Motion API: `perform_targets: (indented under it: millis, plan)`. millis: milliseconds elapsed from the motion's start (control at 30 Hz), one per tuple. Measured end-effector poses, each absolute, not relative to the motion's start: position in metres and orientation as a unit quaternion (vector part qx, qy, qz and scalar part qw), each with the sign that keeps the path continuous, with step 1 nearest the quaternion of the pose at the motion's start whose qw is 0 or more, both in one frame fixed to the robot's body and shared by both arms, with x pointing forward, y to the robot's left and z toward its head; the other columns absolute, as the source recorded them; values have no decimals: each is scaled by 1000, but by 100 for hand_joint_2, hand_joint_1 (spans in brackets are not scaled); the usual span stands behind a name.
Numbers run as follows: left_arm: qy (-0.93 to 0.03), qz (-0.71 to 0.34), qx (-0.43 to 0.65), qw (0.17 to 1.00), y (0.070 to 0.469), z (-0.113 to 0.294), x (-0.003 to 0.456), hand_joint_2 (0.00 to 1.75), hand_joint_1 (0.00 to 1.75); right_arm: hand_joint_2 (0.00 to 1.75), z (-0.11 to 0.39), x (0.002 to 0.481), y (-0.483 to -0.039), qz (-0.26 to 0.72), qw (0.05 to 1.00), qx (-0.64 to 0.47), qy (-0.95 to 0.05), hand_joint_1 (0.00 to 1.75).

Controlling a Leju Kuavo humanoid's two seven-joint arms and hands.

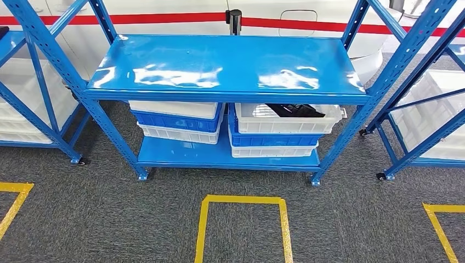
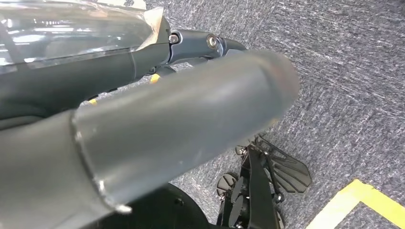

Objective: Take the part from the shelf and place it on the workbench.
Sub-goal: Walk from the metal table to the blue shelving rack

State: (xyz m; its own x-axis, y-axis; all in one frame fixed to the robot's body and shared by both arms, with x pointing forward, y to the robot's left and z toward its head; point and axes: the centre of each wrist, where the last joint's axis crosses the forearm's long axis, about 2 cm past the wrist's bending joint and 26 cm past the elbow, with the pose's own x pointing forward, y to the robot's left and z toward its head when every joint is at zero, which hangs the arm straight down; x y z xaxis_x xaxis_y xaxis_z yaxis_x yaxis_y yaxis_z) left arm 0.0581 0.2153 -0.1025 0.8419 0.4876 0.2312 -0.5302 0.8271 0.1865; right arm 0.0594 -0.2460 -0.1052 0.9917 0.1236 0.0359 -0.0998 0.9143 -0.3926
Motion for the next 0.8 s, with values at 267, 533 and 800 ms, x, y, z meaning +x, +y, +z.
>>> perform_targets:
  millis: [267, 533, 800]
  plan:
    - [-116, 259, 106, 953, 232, -106, 54, 175, 0, 175, -106, 59, -250, 57, 977, -206, -26, 0]
    - [-110, 257, 116, 953, 241, -107, 50, 175, 0, 44, -106, 59, -251, 58, 976, -208, -25, 0]
    - [-109, 250, 127, 954, 243, -107, 50, 175, 0, 175, -105, 60, -251, 68, 973, -219, -32, 0]
